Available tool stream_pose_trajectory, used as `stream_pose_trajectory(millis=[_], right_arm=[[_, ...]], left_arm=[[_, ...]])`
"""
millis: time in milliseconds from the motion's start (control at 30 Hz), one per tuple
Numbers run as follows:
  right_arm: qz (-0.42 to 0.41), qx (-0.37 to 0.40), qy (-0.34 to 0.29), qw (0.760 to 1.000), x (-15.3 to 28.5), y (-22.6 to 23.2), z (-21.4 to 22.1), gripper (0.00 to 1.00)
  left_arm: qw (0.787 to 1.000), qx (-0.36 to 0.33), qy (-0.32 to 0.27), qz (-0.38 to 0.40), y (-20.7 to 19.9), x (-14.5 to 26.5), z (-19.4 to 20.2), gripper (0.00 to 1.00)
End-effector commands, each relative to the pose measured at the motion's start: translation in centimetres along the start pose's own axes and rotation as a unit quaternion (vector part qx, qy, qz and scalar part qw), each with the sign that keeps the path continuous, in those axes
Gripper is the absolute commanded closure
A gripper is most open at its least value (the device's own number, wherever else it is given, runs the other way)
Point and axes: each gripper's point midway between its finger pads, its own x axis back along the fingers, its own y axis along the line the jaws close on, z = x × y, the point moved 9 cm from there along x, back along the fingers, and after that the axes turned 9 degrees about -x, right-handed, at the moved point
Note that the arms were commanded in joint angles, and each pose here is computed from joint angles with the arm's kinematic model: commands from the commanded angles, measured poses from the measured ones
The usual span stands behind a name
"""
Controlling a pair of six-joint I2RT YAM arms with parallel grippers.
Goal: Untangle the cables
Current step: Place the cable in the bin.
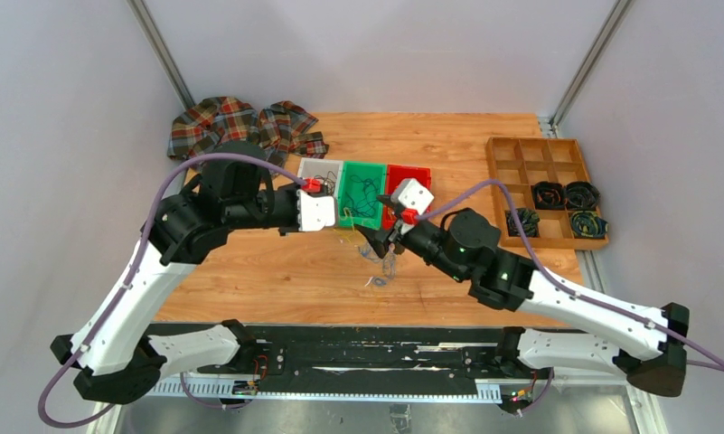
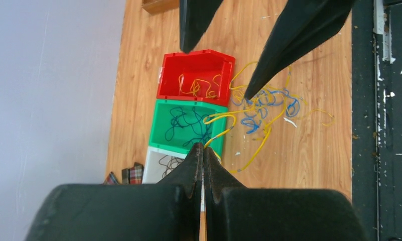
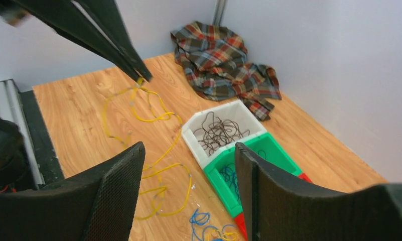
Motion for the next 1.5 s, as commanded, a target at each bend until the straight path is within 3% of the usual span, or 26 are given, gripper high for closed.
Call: stream_pose_trajectory(millis=[0, 100, 300, 500, 867, 1467], right_arm=[[0.046, -0.069, 0.006, 0.997, -1.6, -2.6, 1.8, 0.35], [0.132, -0.108, 0.033, 0.985, -1.4, -6.1, 4.7, 0.39], [0.36, -0.149, 0.055, 0.919, 3.0, -11.4, 9.3, 0.33], [0.461, -0.142, 0.059, 0.874, 6.6, -12.5, 10.4, 0.31], [0.489, -0.157, 0.051, 0.857, 9.4, -12.3, 11.2, 0.31], [0.487, -0.165, 0.065, 0.855, 10.4, -11.9, 11.6, 0.32]], left_arm=[[1.0, -0.009, -0.001, -0.014, 1.7, -0.7, -0.9, 1.0], [0.999, 0.02, 0.01, -0.029, 3.3, -2.7, -0.7, 0.99], [0.99, 0.096, 0.087, -0.062, 7.6, -9.2, 1.3, 1.0], [0.978, 0.143, 0.137, -0.06, 9.8, -16.8, 4.4, 1.0], [0.97, 0.138, 0.186, -0.08, 10.1, -26.1, 10.4, 1.0], [0.973, 0.129, 0.186, -0.04, 5.8, -33.6, 14.1, 1.0]])
